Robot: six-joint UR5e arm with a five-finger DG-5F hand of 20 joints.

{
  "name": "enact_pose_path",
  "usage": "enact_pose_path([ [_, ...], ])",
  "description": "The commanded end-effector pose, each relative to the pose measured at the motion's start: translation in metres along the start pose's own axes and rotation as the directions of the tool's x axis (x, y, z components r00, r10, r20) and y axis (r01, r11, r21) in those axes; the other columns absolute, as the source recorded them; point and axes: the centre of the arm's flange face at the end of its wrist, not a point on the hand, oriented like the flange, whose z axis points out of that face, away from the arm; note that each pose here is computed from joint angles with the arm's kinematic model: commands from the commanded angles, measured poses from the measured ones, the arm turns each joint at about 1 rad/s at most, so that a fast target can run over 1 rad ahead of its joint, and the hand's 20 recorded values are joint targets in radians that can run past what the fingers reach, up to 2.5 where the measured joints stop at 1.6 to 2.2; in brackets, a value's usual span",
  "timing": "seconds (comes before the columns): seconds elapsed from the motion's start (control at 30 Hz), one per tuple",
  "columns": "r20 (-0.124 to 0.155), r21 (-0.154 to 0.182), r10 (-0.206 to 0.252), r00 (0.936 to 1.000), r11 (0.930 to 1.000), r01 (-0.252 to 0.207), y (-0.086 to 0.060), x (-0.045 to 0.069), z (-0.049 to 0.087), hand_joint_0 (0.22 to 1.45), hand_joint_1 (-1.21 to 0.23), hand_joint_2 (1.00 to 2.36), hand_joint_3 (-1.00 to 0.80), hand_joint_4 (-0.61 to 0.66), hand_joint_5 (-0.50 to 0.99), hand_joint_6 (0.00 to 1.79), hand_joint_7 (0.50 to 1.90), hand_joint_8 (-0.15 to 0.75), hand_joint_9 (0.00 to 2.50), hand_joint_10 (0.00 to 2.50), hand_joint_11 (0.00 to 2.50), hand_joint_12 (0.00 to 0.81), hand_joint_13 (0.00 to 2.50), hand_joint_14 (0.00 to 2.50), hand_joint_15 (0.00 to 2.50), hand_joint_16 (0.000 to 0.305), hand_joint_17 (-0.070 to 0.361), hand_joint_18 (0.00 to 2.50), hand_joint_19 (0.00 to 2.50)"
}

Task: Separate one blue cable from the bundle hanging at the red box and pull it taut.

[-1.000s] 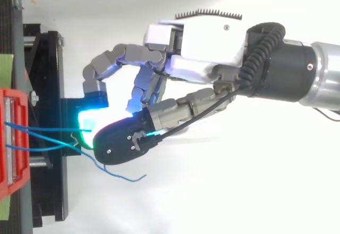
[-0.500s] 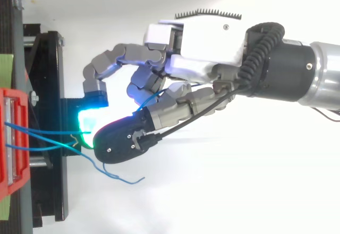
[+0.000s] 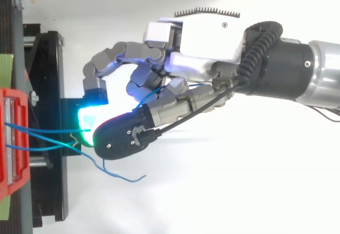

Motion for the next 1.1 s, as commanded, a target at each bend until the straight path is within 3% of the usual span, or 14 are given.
enact_pose_path([
  [0.0,-0.001,0.017,-0.003,1.0000,0.9998,0.003,-0.010,-0.001,-0.004,0.66,-0.78,1.02,-0.02,0.05,-0.17,0.84,1.11,0.319,1.04,1.79,1.45,0.393,0.98,2.50,1.42,0.045,0.101,1.51,1.46],
  [0.03,-0.003,0.040,-0.008,1.0000,0.9992,0.008,-0.024,-0.003,-0.011,0.66,-0.78,1.02,-0.02,0.06,-0.17,0.84,1.12,0.318,1.04,1.79,1.46,0.393,0.98,2.50,1.42,0.046,0.103,1.51,1.45],
  [0.07,-0.005,0.034,-0.005,1.0000,0.9994,0.005,-0.031,-0.003,-0.013,0.66,-0.78,1.02,-0.02,0.05,-0.17,0.84,1.11,0.313,1.04,1.79,1.47,0.393,0.98,2.50,1.43,0.046,0.104,1.51,1.46],
  [0.17,-0.005,-0.025,0.008,1.0000,0.9997,-0.008,-0.035,-0.002,-0.011,0.66,-0.78,1.02,-0.02,0.06,-0.17,0.84,1.11,0.318,1.04,1.79,1.47,0.397,0.99,2.50,1.44,0.046,0.103,1.51,1.46],
  [0.3,-0.006,-0.053,0.009,0.9999,0.9985,-0.010,-0.037,-0.001,-0.011,0.66,-0.77,1.02,-0.01,0.05,-0.17,0.84,1.11,0.315,1.04,1.81,1.46,0.394,0.98,2.50,1.44,0.046,0.103,1.51,1.46],
  [0.67,-0.005,-0.037,-0.078,0.9969,0.9963,0.078,-0.038,-0.001,-0.012,0.66,-0.77,1.02,-0.01,0.05,-0.17,0.84,1.11,0.316,1.04,1.83,1.45,0.398,0.99,2.50,1.42,0.047,0.106,1.52,1.45],
  [1.07,-0.005,-0.037,-0.093,0.9956,0.9949,0.093,-0.038,-0.001,-0.012,0.66,-0.77,1.02,-0.01,0.05,-0.17,0.84,1.11,0.316,1.04,1.83,1.46,0.396,0.99,2.50,1.45,0.047,0.105,1.52,1.44],
])
